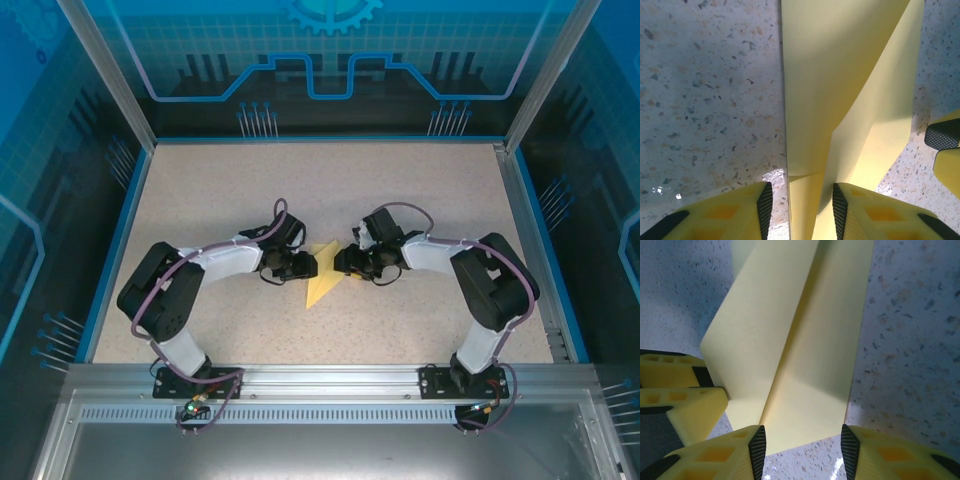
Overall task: Fold a paper plane with a square sheet of paper (pick it up from the middle)
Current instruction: Turn over the paper at the center of the table.
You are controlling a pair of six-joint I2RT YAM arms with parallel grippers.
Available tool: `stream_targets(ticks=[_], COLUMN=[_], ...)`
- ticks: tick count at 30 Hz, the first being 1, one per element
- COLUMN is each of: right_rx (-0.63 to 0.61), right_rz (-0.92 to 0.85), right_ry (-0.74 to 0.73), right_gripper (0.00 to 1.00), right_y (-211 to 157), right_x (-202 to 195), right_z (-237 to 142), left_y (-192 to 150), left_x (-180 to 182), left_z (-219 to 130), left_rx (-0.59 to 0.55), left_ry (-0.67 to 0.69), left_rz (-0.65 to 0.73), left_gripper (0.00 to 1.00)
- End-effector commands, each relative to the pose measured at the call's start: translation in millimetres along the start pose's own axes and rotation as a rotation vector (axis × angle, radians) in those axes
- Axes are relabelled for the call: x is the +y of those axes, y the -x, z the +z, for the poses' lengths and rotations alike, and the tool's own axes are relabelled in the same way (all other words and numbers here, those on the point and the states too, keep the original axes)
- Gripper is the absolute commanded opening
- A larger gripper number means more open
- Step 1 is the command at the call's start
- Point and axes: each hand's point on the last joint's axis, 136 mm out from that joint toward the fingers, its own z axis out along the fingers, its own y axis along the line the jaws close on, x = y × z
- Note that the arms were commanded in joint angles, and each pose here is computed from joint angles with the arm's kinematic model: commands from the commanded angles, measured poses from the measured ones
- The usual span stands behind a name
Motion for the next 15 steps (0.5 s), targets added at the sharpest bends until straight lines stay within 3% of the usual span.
stream_targets(ticks=[1, 15], right_rx=[0.017, 0.036], right_rz=[-0.002, 0.056], right_ry=[0.007, -0.042], right_gripper=[0.46, 0.42], right_y=[-1, -5], right_x=[7, -7], right_z=[6, 15], left_y=[4, -3], left_x=[0, 9], left_z=[1, 14], left_rx=[0.006, 0.051], left_ry=[0.018, 0.048], left_rz=[0.017, 0.006], left_gripper=[0.38, 0.32])
